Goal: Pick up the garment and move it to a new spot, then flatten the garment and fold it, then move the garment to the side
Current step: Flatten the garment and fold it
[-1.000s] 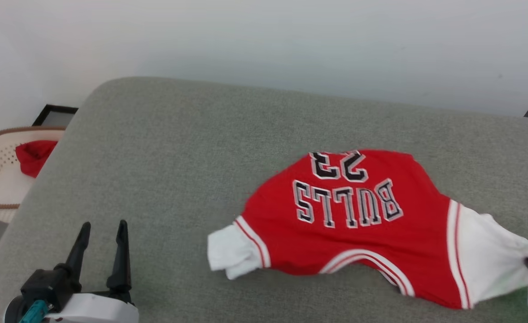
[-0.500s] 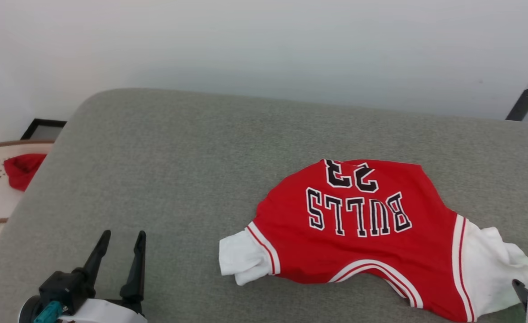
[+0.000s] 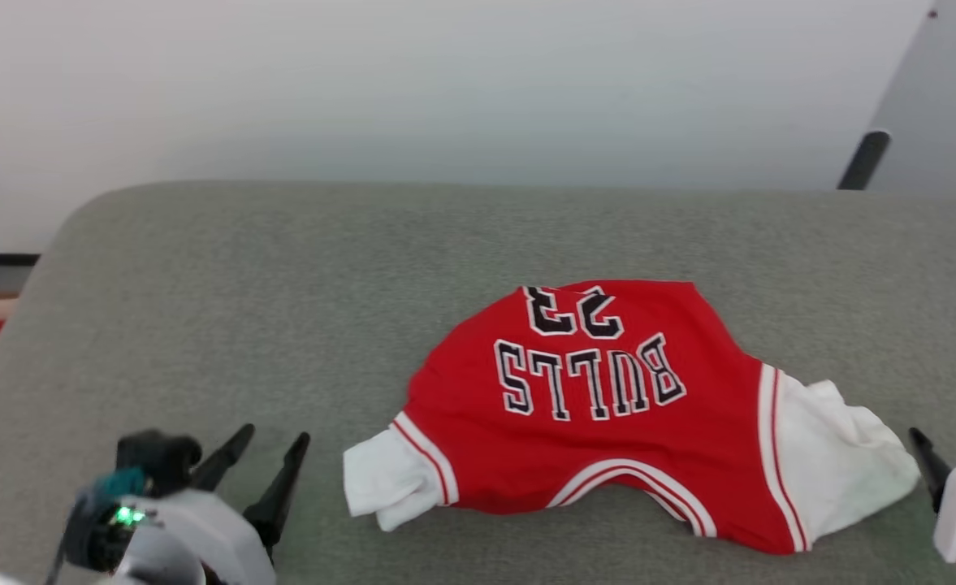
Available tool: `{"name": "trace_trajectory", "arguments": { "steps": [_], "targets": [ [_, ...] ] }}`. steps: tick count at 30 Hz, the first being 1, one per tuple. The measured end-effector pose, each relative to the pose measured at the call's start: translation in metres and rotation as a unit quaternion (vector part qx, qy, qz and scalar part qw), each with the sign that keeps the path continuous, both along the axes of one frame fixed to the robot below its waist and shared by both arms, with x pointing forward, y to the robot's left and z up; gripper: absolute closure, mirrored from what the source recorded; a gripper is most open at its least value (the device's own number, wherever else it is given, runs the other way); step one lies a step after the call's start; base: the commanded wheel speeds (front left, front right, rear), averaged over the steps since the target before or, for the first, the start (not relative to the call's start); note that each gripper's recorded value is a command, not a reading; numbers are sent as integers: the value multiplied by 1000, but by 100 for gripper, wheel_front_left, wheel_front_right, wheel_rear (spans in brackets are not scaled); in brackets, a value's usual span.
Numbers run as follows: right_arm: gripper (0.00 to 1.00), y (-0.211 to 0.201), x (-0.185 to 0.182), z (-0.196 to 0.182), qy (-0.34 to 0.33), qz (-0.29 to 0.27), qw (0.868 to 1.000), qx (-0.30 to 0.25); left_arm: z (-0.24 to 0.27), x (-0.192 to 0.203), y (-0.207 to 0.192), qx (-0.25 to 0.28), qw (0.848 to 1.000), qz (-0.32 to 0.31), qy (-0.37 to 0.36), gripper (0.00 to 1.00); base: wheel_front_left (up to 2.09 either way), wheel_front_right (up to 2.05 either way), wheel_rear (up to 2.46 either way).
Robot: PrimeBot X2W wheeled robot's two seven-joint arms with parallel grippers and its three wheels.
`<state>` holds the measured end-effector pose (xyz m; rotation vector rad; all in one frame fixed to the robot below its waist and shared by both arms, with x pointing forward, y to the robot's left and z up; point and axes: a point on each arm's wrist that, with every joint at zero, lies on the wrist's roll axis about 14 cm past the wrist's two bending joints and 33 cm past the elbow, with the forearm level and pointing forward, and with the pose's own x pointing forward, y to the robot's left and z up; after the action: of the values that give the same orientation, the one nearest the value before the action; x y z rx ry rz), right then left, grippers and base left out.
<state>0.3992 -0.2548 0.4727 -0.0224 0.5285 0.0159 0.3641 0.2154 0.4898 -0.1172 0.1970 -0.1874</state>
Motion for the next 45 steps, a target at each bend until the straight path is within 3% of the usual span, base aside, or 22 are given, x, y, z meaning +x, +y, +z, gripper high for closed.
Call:
{"name": "trace_trajectory", "arguments": {
  "steps": [7, 20, 28, 44, 45],
  "targets": [
    [0, 10, -21, 5, -24, -12, 999, 29, -25, 13, -20, -25, 986, -41, 162, 0, 0, 0, 0],
    [0, -1, -48, -1, -23, -48, 998, 42, -53, 10, -39, -29, 926, -52, 372, 0, 0, 0, 0],
    [0, -6, -49, -10, -14, -61, 997, 45, -69, 6, -38, -24, 903, -42, 427, 0, 0, 0, 0],
    [0, -3, -37, -24, -1, -59, 997, 49, -93, 6, -36, -28, 885, -32, 463, 0, 0, 0, 0],
    [0, -3, -36, -24, -1, -58, 997, 50, -94, 6, -36, -29, 885, -32, 464, 34, 0, 0, 0]
  ]
}}
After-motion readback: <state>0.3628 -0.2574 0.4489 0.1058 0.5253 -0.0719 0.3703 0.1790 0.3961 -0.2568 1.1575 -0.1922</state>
